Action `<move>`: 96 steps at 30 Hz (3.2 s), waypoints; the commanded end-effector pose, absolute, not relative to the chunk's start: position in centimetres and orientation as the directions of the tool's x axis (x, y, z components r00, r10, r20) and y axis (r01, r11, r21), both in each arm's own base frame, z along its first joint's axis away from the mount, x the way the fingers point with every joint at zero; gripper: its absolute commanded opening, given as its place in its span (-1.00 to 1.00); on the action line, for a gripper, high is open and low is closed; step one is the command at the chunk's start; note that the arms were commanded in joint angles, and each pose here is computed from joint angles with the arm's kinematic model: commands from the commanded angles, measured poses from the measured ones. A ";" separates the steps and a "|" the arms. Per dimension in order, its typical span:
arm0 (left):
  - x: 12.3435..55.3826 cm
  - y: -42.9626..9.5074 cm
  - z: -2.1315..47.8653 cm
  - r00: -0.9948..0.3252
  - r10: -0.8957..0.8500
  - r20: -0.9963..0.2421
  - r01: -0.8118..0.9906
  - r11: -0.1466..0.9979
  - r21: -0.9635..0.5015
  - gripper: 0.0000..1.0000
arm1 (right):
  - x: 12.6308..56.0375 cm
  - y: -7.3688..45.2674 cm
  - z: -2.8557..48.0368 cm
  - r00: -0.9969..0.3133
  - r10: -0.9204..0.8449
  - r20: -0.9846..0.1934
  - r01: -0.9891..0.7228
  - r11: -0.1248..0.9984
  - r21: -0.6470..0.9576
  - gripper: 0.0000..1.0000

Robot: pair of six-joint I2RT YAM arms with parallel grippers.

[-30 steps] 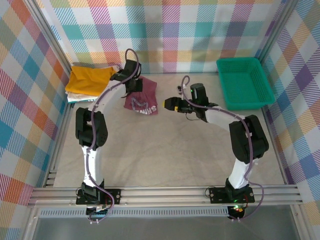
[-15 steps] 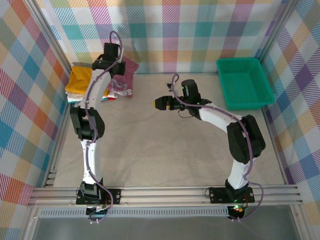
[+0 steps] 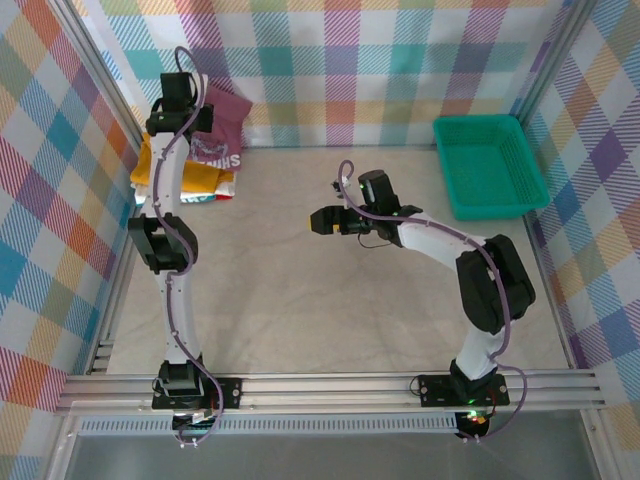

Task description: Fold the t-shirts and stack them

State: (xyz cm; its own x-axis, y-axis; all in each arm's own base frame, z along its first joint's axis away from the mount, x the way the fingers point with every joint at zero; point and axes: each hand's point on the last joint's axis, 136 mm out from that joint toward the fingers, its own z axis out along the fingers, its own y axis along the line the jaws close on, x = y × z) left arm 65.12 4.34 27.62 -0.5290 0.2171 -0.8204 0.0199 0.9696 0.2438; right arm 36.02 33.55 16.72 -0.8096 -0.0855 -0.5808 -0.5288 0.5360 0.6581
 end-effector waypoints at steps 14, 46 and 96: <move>66.9 17.4 24.2 -0.504 0.142 -0.852 -0.143 0.959 0.245 -1.00 | 35.6 32.4 18.1 -0.789 -0.102 -0.606 -0.531 0.610 0.588 0.52; 36.1 4.4 25.9 -0.088 -0.246 -0.965 -0.322 0.924 -0.207 1.00 | 37.5 7.7 25.7 -0.201 -0.080 -0.976 0.055 0.994 -0.093 0.99; 39.7 -0.3 8.0 -0.392 -0.083 -0.916 -0.108 0.993 -0.044 1.00 | 39.8 2.3 9.2 -0.376 0.042 -0.926 -0.114 0.989 0.091 0.99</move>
